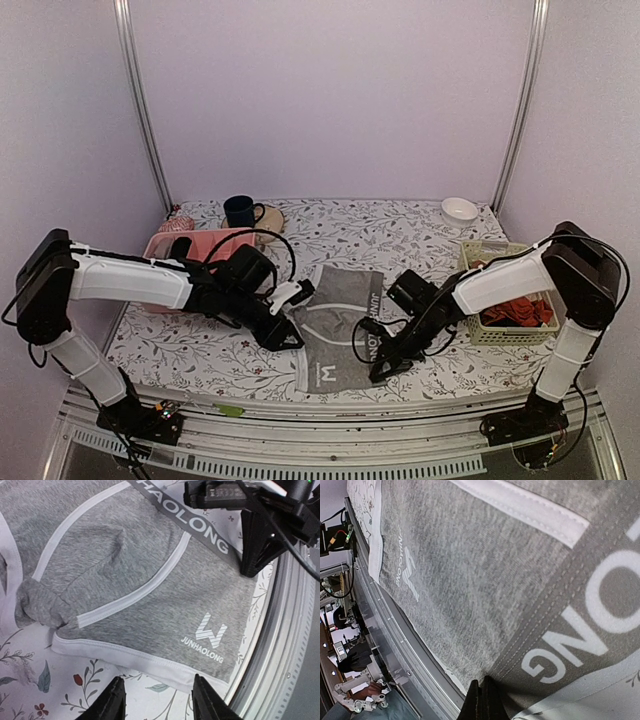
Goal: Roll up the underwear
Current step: Adjust the underwear at the center of the board, then move the underwear to the center of the board.
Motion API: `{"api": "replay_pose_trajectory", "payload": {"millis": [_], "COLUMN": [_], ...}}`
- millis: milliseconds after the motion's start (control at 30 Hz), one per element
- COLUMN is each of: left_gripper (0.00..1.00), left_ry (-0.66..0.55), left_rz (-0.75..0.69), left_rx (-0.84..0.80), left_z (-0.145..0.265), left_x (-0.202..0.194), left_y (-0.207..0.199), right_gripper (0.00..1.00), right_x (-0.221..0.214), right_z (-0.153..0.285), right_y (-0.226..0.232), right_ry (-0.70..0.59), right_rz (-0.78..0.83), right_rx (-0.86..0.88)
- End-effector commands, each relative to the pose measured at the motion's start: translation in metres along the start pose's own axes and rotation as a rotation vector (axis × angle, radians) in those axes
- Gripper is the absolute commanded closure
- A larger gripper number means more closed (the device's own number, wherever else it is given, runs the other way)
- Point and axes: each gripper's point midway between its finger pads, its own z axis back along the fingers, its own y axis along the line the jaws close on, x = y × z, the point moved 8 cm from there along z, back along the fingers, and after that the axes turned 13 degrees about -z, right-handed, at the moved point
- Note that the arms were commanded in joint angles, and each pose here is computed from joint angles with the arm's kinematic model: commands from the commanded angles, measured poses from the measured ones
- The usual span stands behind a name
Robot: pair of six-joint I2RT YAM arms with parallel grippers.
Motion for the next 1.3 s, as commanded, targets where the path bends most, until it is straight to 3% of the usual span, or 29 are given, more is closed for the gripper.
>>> {"api": "replay_pose_trajectory", "payload": {"millis": [0,233,400,667,967,1267], "left_gripper": [0.52,0.48,0.47,0.5,0.54,0.56], "left_ry": [-0.017,-0.033,-0.02,-0.105,-0.117,-0.142], "left_rz": [-0.028,-0.03,-0.014,0.038,0.049,0.068], "left_rx": [0.062,0.097,0.098,0.105,0.137,0.179], "left_z": [0.007,0.003,-0.011,-0.006,-0.03,-0.043], "left_x": [0.007,0.032,0.048,0.078,0.101,0.114], "left_y": [0.0,0.018,0.037,0.093,0.141,0.175], "right_gripper": [1.0,0.85,0.82,0.82,0.85,0.87], "right_x": [-0.024,0.009,0.054,0.132,0.194,0.228], "right_z": [-0.001,0.041,0.06,0.098,0.097,0.106], "right_y": [-0.032,0.031,0.048,0.016,-0.035,-0.068], "right_ry": [0.04,-0.085,-0.222,-0.392,-0.425,-0.464], "right_rz": [-0.08,0.097,0.1,0.008,-0.057,-0.146], "right_rx": [-0.125,0.016,0.005,0.017,-0.022,-0.032]}}
